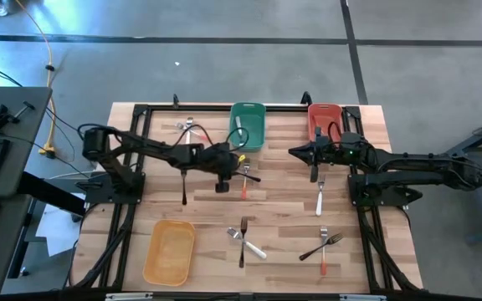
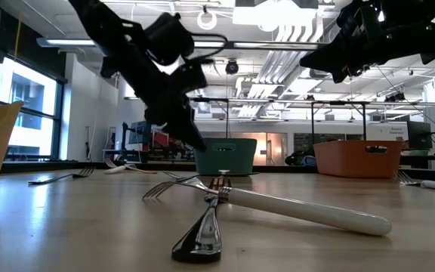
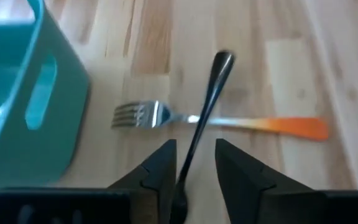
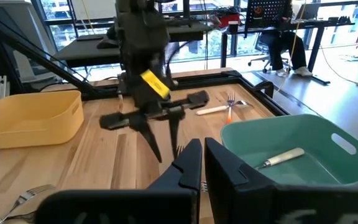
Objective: Sort silverware by color (type)
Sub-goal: Put the black fork into the yellow bin
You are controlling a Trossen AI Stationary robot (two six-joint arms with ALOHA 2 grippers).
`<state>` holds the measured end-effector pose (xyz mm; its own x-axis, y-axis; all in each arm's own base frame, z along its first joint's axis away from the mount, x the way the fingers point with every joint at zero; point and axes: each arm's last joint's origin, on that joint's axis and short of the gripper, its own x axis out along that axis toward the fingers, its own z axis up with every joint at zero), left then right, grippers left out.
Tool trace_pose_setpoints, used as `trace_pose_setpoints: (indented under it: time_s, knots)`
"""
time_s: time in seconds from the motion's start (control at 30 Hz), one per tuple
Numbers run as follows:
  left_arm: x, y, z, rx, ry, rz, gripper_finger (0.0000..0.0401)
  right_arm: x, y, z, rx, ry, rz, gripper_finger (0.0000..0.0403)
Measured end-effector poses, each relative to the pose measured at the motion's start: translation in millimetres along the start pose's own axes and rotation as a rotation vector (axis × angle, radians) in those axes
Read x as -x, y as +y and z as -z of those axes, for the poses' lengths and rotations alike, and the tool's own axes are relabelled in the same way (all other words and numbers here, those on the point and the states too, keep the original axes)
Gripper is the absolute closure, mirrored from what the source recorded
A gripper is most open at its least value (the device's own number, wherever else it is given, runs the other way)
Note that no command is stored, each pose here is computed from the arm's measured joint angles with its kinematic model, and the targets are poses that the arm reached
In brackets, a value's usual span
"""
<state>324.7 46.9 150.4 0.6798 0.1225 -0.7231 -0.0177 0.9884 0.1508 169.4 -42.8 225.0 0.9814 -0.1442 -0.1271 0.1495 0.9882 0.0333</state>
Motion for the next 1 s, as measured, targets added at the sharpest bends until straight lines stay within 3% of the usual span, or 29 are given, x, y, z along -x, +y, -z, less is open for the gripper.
trace_pose_setpoints:
  time_s: [0.2,0.67,1.0]
  knots:
    - [-14,3,9,0.012,0.038,0.040,0.0276,0,0,0,0.000,0.000,0.000,0.0399]
    - [-29,11,20,0.009,0.067,0.014,0.0275,0,0,0,-0.008,0.000,0.000,0.0399]
    - [-34,10,24,-0.014,0.086,0.044,0.0324,0,0,0,-0.008,0.001,0.001,0.0399]
